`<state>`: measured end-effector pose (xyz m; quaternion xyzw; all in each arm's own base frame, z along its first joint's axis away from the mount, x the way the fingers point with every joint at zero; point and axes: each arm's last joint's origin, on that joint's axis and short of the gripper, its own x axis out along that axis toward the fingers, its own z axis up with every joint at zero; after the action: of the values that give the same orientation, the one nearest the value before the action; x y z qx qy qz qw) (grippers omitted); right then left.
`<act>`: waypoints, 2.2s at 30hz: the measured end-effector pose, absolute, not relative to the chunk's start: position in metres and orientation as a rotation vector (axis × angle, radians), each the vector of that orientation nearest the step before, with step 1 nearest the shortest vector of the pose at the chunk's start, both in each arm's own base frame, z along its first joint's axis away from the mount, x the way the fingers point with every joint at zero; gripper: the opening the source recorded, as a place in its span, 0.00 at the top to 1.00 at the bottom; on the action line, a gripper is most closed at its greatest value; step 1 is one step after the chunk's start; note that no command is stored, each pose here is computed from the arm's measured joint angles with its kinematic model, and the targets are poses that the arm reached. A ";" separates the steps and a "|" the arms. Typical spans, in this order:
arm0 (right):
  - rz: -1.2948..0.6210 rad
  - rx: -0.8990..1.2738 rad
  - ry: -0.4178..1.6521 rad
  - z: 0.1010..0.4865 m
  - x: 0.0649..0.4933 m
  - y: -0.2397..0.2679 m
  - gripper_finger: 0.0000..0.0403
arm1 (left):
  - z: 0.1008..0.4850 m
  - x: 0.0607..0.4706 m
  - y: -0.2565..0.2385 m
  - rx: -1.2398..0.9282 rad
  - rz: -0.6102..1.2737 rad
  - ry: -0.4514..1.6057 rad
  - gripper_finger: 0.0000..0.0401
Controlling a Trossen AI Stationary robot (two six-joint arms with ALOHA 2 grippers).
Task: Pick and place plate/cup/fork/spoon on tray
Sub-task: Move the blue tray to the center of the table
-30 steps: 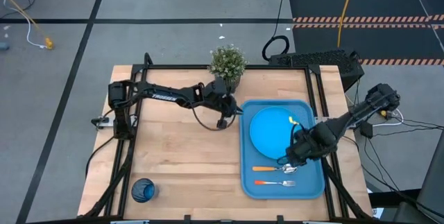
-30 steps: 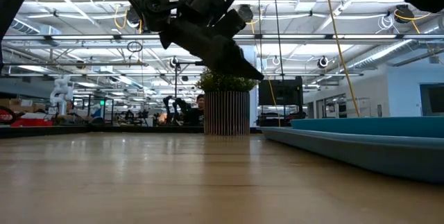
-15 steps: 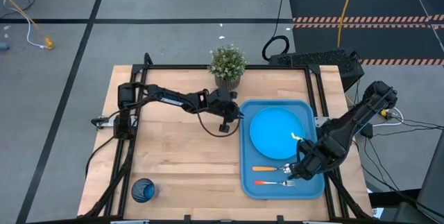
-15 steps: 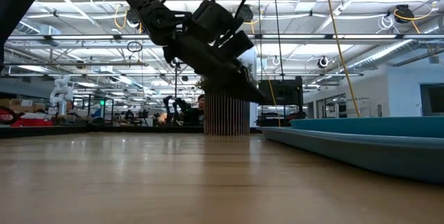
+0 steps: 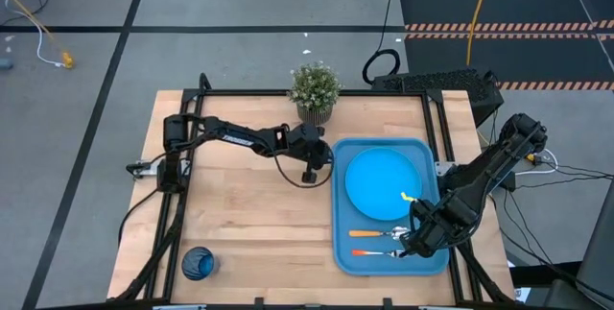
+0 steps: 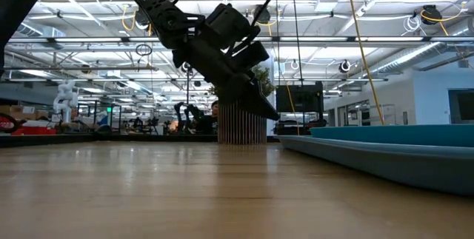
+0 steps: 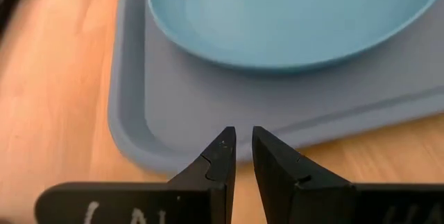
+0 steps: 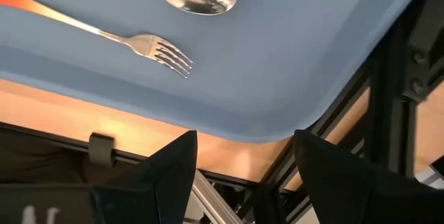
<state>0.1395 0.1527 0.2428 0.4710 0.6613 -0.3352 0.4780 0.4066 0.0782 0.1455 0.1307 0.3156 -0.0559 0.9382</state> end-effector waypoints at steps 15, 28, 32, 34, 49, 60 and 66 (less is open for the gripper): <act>-0.770 1.114 1.626 0.238 0.143 0.158 0.43 | 0.139 0.407 0.039 0.888 -0.275 0.734 0.65; -0.772 1.103 1.630 0.238 0.138 0.162 0.43 | 0.123 0.414 0.038 1.383 -0.377 0.716 0.64; -0.774 1.100 1.605 0.238 0.139 0.162 0.43 | 0.119 0.419 0.039 1.407 -0.346 0.676 0.70; -0.772 1.100 1.602 0.238 0.139 0.162 0.43 | 0.117 0.420 0.039 1.407 -0.345 0.677 0.72; -0.772 1.096 1.579 0.238 0.139 0.161 0.43 | 0.117 0.419 0.039 1.391 -0.346 0.683 0.88; -0.769 1.093 1.580 0.238 0.139 0.161 0.43 | 0.116 0.418 0.039 1.373 -0.337 0.710 0.93; -0.760 1.085 1.582 0.238 0.139 0.161 0.43 | 0.116 0.417 0.039 1.337 -0.306 0.740 0.93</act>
<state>0.1394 0.1613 0.2380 0.4513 0.6579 -0.3162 0.5133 0.4172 0.0395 0.1157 0.6030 0.3335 -0.1380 0.7114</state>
